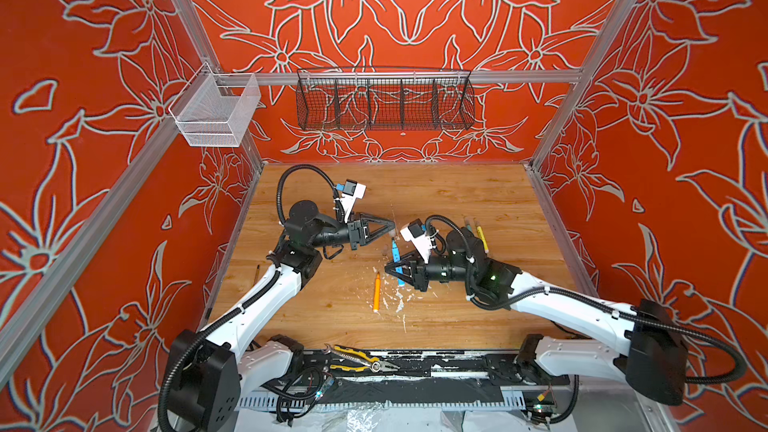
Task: Insert the pens into the pen caps
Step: 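Lower the clear cap over the blue marker tip with the left gripper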
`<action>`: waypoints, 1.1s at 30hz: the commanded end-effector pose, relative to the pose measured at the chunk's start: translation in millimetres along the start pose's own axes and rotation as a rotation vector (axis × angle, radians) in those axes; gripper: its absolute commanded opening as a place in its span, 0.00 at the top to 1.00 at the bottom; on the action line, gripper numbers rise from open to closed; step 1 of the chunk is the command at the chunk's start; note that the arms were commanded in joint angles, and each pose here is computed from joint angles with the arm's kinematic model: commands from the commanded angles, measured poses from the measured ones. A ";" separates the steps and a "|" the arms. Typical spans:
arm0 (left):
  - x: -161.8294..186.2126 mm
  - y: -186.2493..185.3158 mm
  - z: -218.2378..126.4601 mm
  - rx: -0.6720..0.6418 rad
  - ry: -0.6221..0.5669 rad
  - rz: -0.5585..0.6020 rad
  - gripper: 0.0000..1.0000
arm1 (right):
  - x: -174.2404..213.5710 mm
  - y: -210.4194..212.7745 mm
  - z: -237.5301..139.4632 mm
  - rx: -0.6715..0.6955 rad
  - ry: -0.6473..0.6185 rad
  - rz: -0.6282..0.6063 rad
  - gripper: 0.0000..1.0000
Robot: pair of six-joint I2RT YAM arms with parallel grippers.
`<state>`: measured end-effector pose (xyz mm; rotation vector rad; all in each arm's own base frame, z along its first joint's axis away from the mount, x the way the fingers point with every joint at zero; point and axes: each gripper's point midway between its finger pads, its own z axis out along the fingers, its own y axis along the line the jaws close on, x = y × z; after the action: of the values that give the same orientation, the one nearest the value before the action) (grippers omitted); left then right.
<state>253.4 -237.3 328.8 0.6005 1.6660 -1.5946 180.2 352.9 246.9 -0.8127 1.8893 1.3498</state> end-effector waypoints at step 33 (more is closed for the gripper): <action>1.5 -27.7 4.6 0.289 0.069 -0.001 1.00 | -44.1 5.3 -12.5 -0.032 -0.150 -0.008 1.00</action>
<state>252.8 -244.0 339.2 0.6795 1.5267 -1.7972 190.6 350.7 266.8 -0.7598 1.8178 1.4023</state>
